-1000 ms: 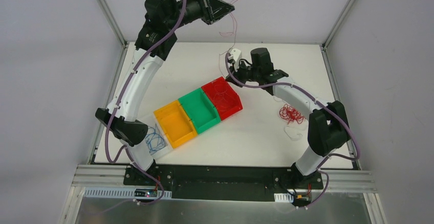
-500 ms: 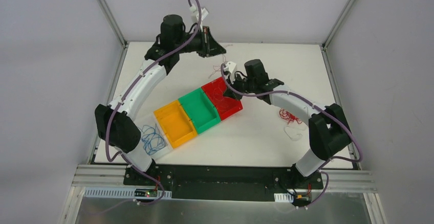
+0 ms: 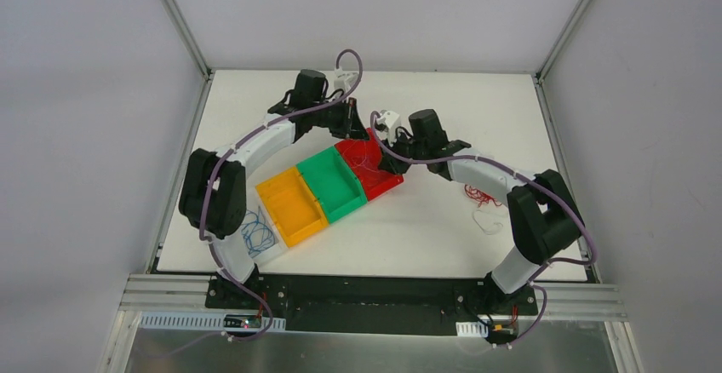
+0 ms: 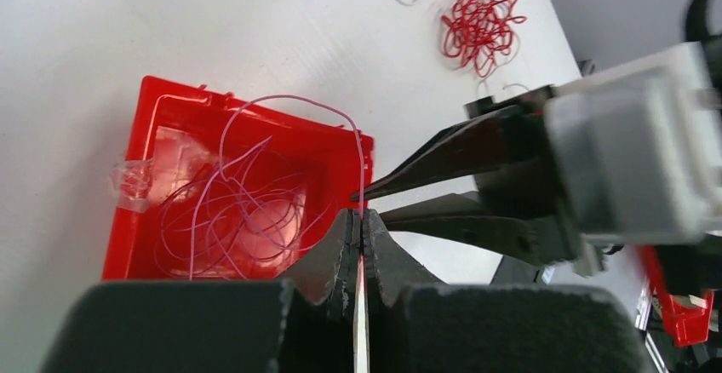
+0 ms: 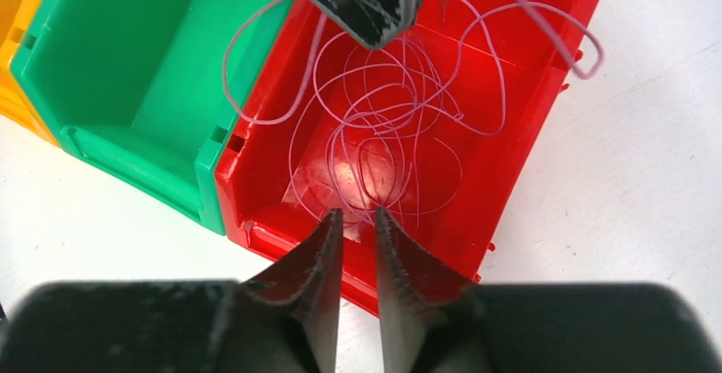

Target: Untangle the cables

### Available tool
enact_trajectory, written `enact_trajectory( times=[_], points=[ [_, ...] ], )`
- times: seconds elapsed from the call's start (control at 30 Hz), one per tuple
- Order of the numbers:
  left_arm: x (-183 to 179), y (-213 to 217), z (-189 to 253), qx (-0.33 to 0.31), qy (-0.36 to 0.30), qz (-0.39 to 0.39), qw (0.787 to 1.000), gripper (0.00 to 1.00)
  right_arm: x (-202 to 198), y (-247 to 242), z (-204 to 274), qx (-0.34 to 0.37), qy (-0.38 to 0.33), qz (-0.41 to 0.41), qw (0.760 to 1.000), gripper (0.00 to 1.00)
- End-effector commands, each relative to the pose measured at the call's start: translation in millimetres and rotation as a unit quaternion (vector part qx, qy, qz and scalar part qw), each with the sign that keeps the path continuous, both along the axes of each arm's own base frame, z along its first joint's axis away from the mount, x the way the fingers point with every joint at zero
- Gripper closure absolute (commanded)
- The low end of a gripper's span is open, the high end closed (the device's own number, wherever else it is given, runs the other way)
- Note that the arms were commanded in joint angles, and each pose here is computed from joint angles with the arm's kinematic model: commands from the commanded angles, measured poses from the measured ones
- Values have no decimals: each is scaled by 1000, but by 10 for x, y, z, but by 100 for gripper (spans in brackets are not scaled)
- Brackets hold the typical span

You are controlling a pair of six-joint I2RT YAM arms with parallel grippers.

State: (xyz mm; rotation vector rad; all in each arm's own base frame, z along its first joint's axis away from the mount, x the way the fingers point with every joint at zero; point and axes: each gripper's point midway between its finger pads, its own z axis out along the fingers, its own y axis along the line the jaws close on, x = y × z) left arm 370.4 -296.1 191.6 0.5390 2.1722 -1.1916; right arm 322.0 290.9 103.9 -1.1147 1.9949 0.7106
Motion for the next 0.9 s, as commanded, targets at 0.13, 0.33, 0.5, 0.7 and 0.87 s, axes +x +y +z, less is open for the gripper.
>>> enact_trajectory(
  times=[0.13, 0.33, 0.5, 0.7, 0.87],
  points=[
    [256, 28, -516, 48, -5, 9, 999, 100, 76, -122, 282, 10, 8, -42, 999, 62],
    [302, -38, -892, 102, 8, -2, 995, 100, 45, -266, 449, 9, 12, -60, 998, 54],
    [259, -159, -1114, 153, 8, -16, 988, 100, 52, -470, 618, 7, 12, -87, 996, 54],
    [117, -222, -1222, 219, -27, -52, 974, 100, -11, -628, 789, 5, -12, -89, 996, 53],
    [85, -232, -975, 228, -47, -53, 971, 100, -77, -753, 816, -7, -23, -88, 996, 52]
  ],
)
